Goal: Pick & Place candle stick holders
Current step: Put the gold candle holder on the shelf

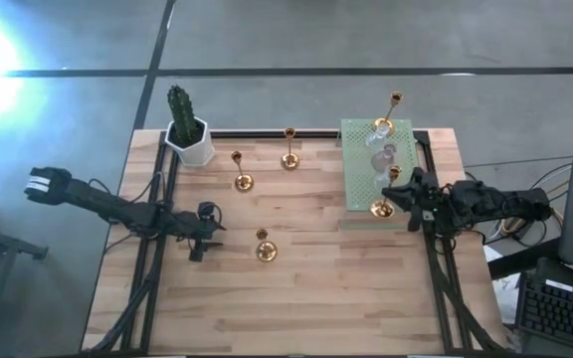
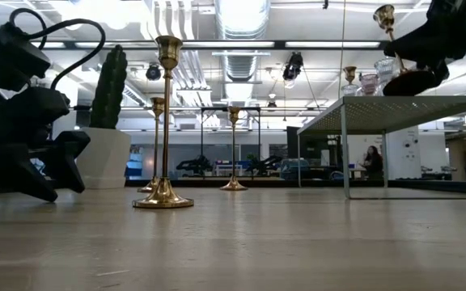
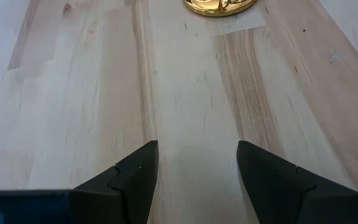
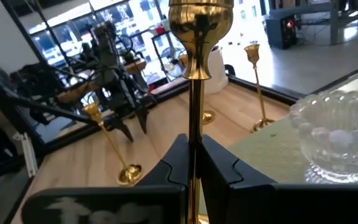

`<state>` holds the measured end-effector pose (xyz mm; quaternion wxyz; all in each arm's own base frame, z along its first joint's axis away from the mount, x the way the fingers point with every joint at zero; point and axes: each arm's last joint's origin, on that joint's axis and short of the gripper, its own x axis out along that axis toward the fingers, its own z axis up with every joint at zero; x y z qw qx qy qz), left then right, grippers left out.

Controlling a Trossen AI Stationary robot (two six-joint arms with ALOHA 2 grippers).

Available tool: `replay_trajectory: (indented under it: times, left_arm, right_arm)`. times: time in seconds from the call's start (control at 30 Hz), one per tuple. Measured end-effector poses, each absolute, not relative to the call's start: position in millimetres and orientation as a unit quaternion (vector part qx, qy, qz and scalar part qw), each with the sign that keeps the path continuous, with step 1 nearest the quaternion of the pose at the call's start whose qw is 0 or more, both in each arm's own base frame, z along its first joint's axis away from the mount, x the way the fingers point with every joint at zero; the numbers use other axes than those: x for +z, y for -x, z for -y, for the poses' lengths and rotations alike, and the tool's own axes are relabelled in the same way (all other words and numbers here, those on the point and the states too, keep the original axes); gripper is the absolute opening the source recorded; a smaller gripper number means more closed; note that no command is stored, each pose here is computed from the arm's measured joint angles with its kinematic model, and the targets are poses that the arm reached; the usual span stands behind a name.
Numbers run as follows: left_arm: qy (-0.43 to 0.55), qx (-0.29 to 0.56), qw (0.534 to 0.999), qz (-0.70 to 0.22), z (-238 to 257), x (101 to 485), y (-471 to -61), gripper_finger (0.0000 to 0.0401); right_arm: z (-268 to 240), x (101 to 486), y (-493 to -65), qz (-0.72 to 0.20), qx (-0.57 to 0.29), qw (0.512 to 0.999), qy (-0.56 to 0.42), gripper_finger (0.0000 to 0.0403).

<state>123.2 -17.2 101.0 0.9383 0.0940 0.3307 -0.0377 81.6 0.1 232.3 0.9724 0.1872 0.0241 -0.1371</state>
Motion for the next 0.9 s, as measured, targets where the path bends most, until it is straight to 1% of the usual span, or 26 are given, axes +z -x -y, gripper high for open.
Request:
replay_trajectory:
  times: [0.13, 0.3, 0.6, 0.9]
  left_arm:
    - [-0.094, -0.038, 0.938, -0.331, 17.2, 101.1, -123.2, 0.0225]
    - [-0.094, -0.038, 0.938, -0.33, 17.2, 101.1, -123.2, 0.0225]
    - [-0.094, -0.038, 0.938, -0.33, 17.2, 101.2, -123.3, 0.0225]
    - [-0.094, -0.038, 0.939, -0.33, 17.3, 101.3, -123.3, 0.0224]
  right_arm:
    - [-0.7, 231.9, -81.5, -0.032, -0.128, 0.973, -0.188, 0.0011]
    - [2.4, 233.7, -75.1, -0.05, -0.176, 0.961, -0.209, 0.0011]
    - [4.4, 240.2, -67.6, -0.069, -0.201, 0.954, -0.211, 0.0011]
    - [0.8, 239.8, -77.5, -0.047, -0.151, 0.964, -0.215, 0.0011]
